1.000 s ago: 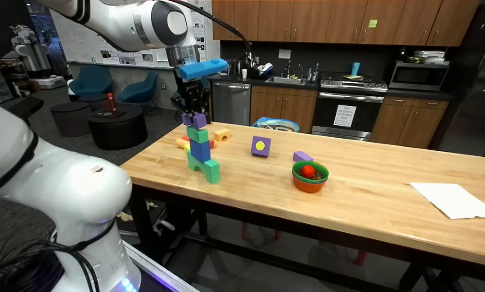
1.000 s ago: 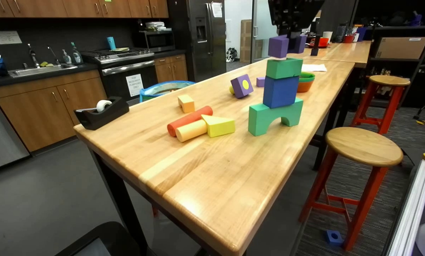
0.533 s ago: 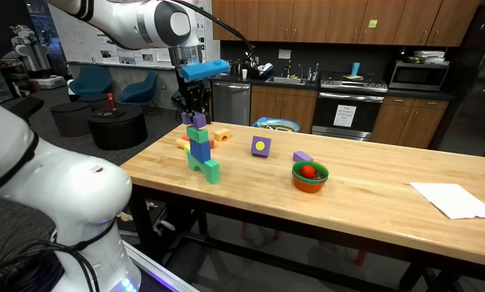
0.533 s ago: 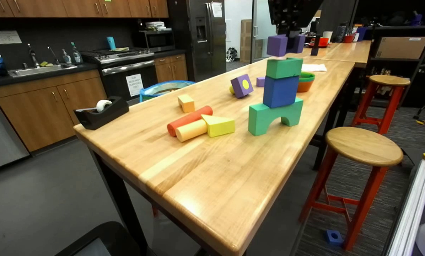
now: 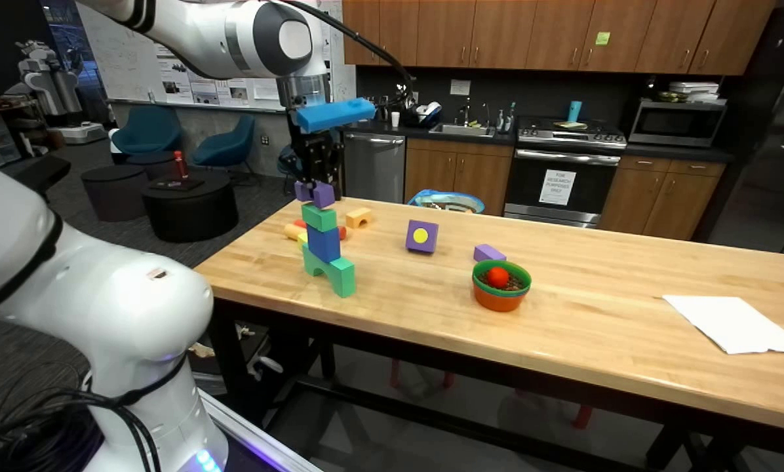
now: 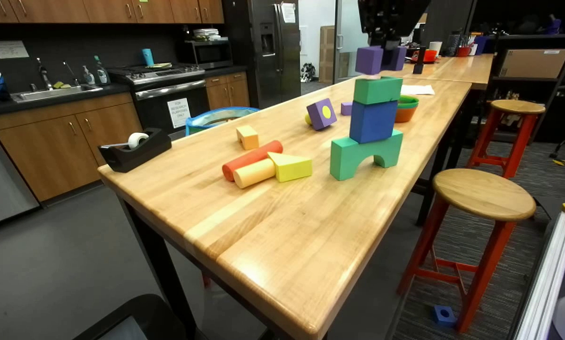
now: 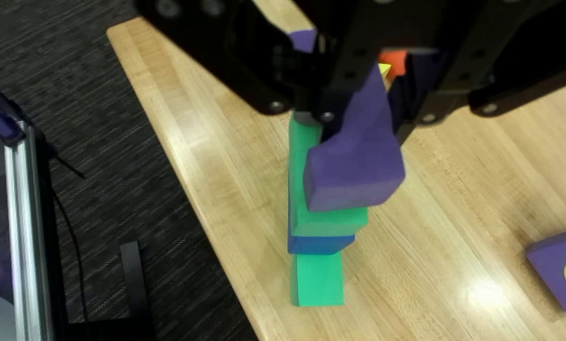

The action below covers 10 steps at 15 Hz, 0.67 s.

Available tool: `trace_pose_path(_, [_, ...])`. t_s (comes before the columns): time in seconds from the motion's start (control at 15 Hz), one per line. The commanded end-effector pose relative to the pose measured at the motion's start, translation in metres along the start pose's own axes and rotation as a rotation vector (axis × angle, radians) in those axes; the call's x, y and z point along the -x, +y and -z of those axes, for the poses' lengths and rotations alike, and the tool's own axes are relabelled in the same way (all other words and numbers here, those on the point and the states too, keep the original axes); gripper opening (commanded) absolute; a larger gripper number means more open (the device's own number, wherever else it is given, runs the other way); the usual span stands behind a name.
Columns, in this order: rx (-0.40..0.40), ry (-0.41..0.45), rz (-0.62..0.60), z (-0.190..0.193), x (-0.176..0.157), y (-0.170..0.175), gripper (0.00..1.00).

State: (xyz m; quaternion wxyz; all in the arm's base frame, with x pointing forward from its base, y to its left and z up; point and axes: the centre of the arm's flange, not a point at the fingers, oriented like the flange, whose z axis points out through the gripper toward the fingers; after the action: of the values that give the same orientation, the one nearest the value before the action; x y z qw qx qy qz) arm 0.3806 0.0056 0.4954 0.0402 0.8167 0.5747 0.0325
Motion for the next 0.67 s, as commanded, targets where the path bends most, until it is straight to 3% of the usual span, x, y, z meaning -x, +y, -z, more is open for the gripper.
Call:
trace_pose_path(0.0, [-0.006, 0.032, 0.005, 0.0027, 0.0032, 0.0043, 0.06])
trace_pose_path(0.6, [-0.037, 0.044, 0.001, -0.0042, 0.0027, 0.0103, 0.06])
